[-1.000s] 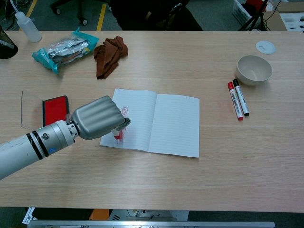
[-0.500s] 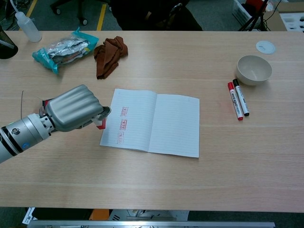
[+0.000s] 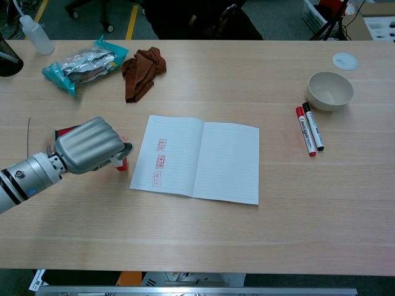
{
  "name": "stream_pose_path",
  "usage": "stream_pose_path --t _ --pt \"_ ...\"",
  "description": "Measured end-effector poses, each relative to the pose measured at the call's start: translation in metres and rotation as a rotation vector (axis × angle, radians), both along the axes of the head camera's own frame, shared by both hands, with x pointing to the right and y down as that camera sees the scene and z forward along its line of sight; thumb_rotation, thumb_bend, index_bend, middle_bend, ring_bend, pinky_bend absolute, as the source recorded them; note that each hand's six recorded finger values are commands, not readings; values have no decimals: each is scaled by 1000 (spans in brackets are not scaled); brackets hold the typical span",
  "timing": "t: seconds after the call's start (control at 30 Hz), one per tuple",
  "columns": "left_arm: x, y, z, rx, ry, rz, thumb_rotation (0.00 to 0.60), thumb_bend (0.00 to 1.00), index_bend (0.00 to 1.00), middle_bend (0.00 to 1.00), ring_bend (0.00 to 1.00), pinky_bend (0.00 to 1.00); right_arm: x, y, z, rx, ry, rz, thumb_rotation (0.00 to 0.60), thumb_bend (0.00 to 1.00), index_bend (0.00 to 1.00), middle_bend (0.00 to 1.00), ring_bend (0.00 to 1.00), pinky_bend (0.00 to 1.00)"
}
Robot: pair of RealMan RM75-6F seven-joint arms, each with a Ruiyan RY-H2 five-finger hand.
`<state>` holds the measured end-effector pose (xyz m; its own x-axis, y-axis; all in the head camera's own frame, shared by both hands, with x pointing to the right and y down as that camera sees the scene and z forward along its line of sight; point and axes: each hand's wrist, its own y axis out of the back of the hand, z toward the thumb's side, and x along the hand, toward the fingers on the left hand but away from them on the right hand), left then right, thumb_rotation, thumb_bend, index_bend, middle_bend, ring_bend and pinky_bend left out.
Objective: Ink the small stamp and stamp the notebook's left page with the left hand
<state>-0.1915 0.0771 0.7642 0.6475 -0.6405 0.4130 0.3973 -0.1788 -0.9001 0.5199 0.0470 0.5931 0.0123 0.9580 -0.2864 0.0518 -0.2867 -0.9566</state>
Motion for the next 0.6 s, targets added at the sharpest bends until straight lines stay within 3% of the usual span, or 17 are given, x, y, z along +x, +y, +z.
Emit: stream_pose_path --t 0.6 --pt "-1 -2 11 -2 -23 -12 600 344 514 1000 1000 1000 2 1 -1 1 6 8 600 222 341 473 497 538"
